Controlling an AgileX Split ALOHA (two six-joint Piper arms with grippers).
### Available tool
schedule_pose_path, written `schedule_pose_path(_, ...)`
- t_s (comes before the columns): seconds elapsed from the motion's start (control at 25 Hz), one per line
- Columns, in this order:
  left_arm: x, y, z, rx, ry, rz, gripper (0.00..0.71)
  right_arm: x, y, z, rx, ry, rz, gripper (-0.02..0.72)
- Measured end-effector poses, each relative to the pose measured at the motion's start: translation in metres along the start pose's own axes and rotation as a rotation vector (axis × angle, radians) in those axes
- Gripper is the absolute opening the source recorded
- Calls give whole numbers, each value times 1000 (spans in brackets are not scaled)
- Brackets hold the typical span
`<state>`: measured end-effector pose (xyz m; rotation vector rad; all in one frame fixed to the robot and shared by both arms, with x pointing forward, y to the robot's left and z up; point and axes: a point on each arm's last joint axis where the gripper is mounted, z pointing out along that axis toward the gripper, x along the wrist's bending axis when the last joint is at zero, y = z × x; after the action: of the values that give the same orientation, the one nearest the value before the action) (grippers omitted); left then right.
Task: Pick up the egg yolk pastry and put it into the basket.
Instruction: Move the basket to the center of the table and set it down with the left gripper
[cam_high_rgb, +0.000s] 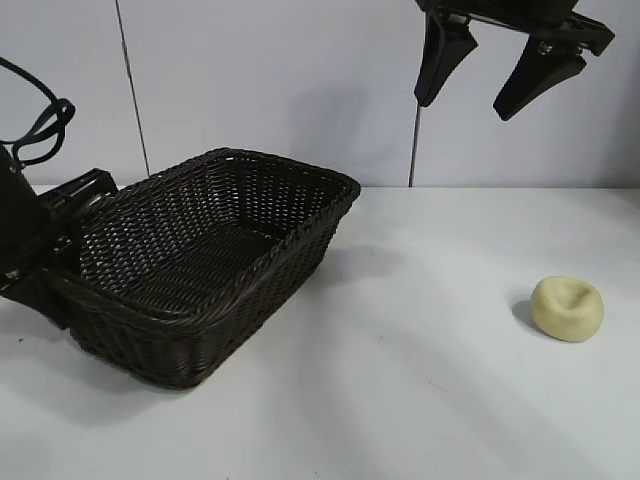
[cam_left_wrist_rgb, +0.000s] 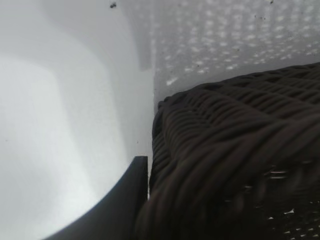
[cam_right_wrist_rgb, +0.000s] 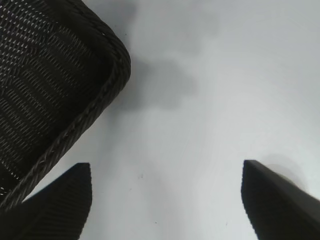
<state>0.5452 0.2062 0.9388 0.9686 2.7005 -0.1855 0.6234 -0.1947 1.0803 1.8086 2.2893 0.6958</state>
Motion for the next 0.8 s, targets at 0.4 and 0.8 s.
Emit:
schedule_pose_path(0.4, -22, 0, -29, 22, -63, 162, 121, 0, 0, 0, 4, 0, 0, 591)
schedule_pose_path(0.8, -34, 15, -43, 55, -87, 348, 121, 0, -1, 0, 14, 1, 0, 591)
